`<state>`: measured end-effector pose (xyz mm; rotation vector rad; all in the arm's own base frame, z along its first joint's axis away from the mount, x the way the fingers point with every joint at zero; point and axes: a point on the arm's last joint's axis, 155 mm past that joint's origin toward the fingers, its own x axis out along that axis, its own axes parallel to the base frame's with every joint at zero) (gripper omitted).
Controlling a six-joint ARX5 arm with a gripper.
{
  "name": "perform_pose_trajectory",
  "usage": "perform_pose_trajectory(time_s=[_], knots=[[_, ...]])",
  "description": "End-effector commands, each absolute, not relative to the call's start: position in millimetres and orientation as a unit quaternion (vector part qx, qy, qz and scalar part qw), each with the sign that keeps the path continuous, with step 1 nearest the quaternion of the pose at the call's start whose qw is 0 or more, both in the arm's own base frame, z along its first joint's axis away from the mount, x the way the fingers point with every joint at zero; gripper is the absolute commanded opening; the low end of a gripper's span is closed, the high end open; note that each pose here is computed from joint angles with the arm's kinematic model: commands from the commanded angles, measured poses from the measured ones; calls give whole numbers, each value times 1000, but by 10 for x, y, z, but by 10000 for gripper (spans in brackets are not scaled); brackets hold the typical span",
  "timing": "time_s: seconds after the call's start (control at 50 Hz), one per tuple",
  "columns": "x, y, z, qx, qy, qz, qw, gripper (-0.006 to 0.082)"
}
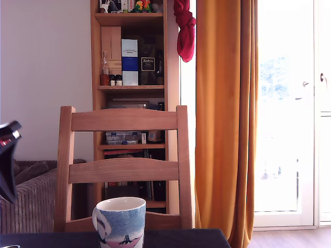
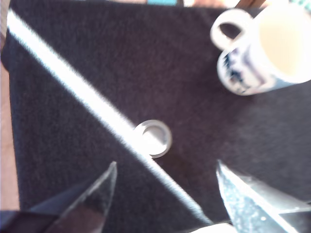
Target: Pick the grey coffee capsule and place it inside the blue coffee cup
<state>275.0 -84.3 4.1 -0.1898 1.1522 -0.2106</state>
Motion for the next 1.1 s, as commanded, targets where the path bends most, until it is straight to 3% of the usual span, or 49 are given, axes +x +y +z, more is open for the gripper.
perform_pose_trajectory(time_s=[0.0,0.46,0.94,1.08], knots=[[2830,-869,10,-80,542,-101,830,688],[2998,-976,-534,-53,589,-112,799,688],[2944,-987,-914,-44,629,-108,768,683],[2948,-983,-920,-43,629,-107,769,630]])
